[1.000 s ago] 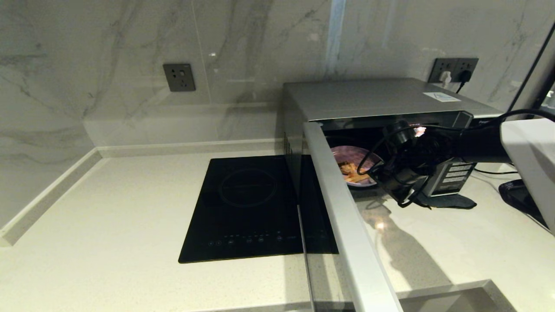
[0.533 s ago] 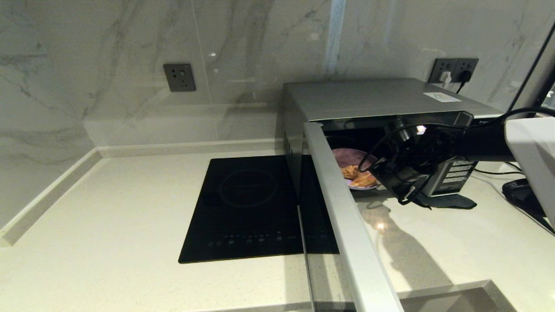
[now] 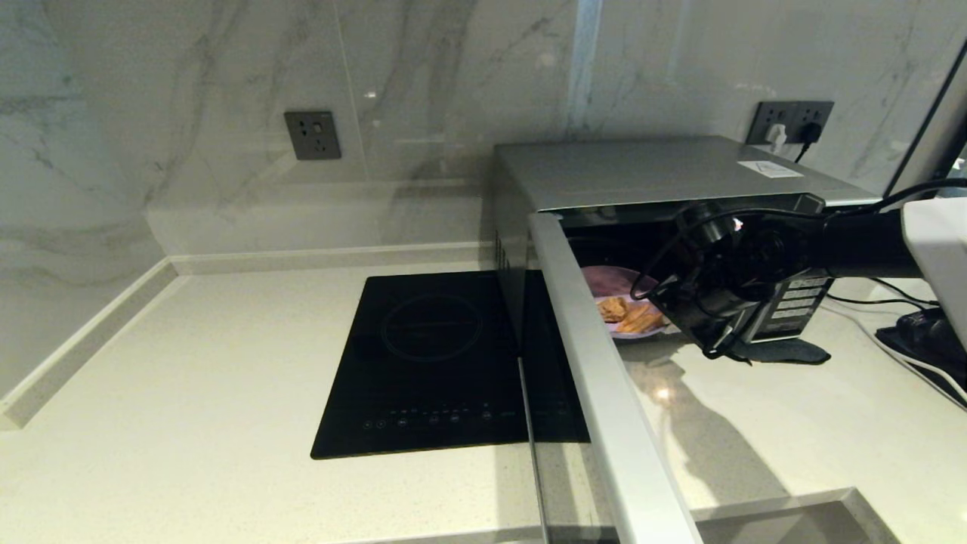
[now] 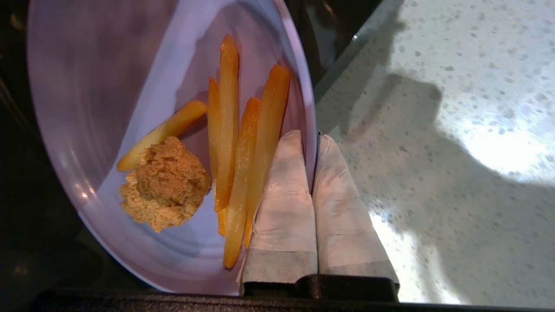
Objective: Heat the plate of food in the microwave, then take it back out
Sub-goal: Take the plate out of the microwave
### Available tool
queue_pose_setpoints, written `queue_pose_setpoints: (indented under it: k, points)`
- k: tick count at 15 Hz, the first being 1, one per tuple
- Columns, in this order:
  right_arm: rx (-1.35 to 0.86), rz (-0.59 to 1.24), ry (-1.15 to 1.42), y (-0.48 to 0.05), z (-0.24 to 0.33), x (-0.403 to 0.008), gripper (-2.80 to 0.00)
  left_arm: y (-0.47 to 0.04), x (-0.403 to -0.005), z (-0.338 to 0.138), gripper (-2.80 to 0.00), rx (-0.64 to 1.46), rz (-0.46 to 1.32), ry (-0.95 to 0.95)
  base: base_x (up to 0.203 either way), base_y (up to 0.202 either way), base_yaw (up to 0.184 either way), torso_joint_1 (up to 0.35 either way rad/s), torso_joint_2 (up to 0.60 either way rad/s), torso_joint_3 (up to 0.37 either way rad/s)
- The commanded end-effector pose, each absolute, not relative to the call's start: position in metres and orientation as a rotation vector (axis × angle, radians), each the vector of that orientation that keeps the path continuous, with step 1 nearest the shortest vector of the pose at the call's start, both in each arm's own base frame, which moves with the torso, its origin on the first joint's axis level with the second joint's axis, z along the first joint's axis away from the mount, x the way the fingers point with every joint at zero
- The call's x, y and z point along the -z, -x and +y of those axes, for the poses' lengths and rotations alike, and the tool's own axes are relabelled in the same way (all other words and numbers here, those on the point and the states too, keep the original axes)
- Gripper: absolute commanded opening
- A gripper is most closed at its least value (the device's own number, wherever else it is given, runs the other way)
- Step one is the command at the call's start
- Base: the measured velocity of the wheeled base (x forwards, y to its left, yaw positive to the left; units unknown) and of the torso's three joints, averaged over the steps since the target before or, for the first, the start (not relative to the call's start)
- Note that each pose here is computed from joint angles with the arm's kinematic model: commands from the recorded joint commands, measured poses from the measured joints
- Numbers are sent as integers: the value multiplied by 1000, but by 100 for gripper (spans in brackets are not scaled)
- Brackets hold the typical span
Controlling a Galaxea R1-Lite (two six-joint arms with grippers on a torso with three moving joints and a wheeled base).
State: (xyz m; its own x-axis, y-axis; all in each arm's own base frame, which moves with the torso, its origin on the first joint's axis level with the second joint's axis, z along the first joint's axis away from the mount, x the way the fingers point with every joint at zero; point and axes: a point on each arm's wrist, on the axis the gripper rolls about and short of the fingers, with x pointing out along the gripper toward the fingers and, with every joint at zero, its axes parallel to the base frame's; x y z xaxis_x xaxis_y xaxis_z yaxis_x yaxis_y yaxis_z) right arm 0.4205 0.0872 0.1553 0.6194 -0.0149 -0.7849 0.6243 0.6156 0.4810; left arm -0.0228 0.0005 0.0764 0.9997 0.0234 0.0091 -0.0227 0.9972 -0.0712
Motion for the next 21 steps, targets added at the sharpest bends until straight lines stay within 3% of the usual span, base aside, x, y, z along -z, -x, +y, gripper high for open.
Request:
queue_pose_setpoints:
  k: [1, 12, 21]
  points:
    - [415, 812, -850, -411, 86, -168, -280, 23, -76, 0, -280, -24, -9, 72, 0, 0, 0, 0, 0, 0]
    - [425, 788, -847, -383, 79, -189, -280, 23, -76, 0, -280, -24, -9, 72, 0, 0, 0, 0, 0, 0]
    - [461, 751, -841, -308, 57, -218, -280, 23, -76, 0, -280, -24, -9, 72, 0, 0, 0, 0, 0, 0]
